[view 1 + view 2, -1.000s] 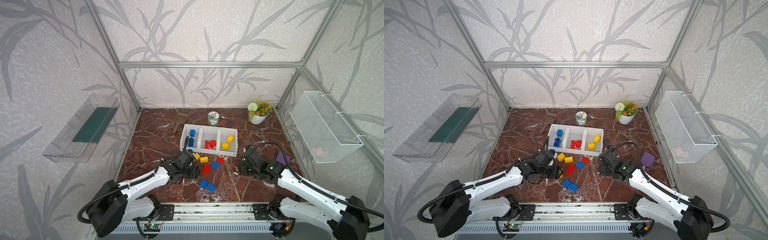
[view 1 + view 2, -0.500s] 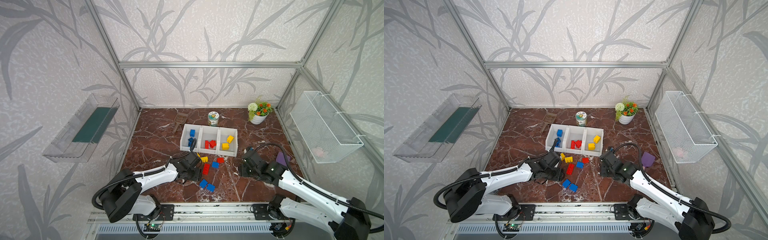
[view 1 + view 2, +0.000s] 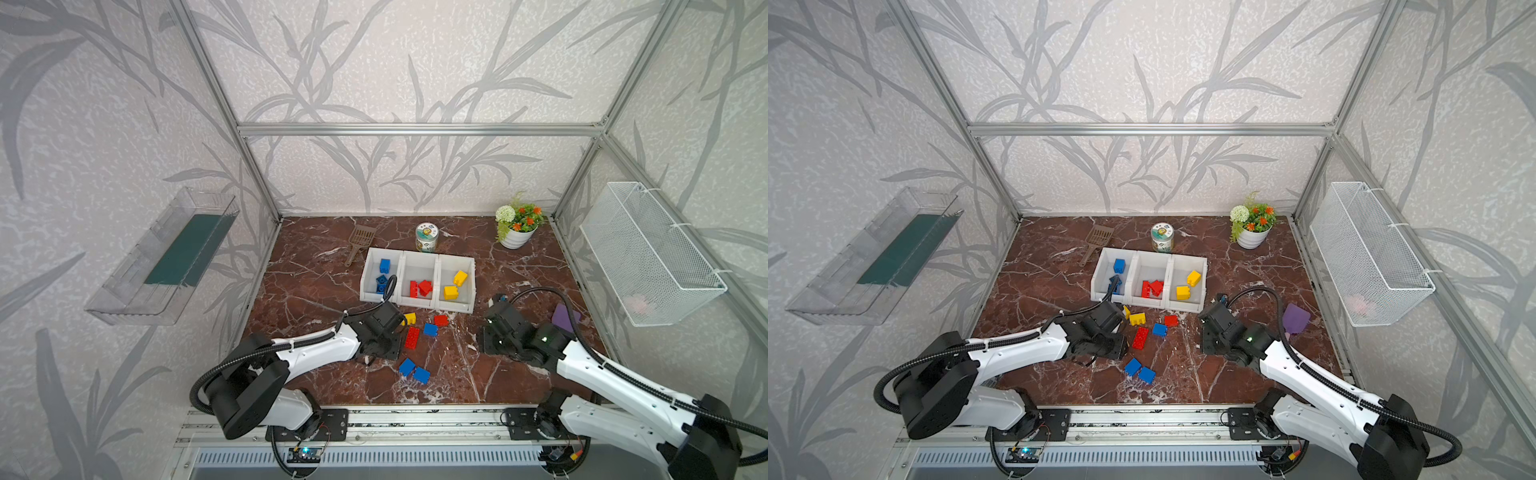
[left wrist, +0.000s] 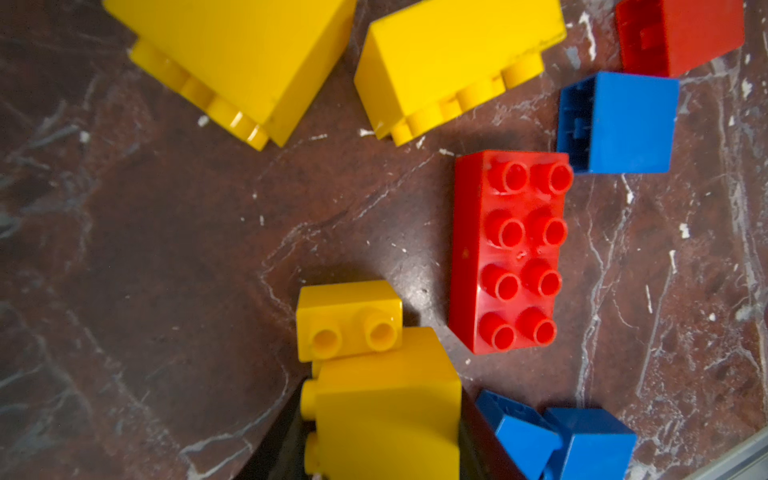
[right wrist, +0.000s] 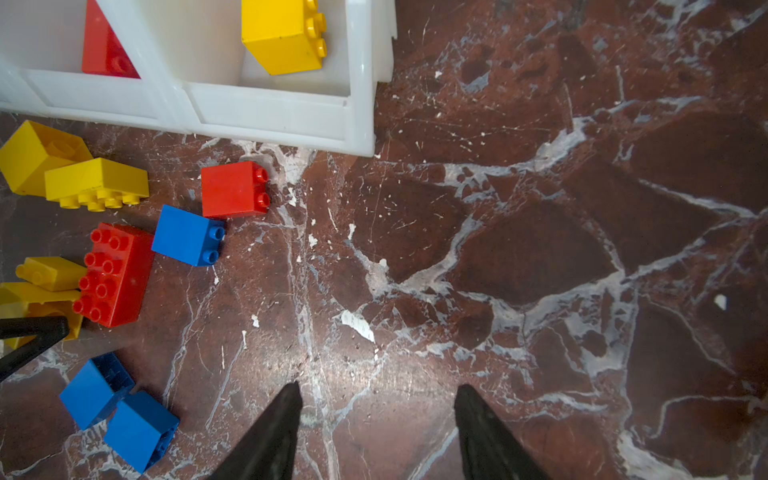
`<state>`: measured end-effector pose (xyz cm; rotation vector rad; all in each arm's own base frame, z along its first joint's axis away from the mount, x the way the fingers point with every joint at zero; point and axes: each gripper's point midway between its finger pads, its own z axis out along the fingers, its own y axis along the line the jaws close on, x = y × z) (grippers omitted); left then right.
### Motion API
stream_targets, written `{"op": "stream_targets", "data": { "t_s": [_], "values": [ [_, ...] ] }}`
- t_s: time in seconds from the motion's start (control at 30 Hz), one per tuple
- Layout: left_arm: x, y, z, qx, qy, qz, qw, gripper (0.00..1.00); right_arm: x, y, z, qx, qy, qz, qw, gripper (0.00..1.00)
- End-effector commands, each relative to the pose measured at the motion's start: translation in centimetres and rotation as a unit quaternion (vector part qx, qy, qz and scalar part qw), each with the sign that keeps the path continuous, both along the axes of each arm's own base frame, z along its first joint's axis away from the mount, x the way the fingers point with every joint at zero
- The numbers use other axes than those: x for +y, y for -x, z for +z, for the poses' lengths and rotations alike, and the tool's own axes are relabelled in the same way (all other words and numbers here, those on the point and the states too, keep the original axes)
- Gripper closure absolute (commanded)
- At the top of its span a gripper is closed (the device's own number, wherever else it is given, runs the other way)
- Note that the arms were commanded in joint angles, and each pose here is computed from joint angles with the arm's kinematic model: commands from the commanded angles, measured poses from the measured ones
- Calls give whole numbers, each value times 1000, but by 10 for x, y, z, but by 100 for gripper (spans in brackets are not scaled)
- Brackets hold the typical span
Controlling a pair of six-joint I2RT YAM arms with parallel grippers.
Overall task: Sort the legos into containers by color
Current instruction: 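Lower the left gripper and grasp a yellow brick from the pile, then carry the yellow brick with the left gripper into the compartment farthest from it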
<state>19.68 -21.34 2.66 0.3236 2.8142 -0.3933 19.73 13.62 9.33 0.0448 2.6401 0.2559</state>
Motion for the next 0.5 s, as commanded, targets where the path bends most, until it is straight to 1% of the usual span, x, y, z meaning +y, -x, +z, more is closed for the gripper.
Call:
{"op": "stream_targets", "data": {
  "t_s": [0.0,0.07,0.17,0.3,0.37,0.47],
  "values": [
    [-5,-13,24,-35,1,-10,999,62,-3,4,-2,3,3,-3,1000,40],
    [-9,-21,38,-55,1,-18,998,62,-3,4,-1,2,4,-3,1000,40],
    [-7,-41,63,-98,-16,-4,995,63,-4,5,0,0,4,-4,1000,40],
    [-29,-68,99,-156,9,-30,987,63,-6,5,2,-3,3,-6,1000,40],
    [-46,-79,111,-166,19,-49,985,63,-7,6,3,-4,3,-7,1000,40],
    [-73,-95,120,-166,30,-80,982,63,-9,7,4,-7,3,-12,1000,40]
  ]
}}
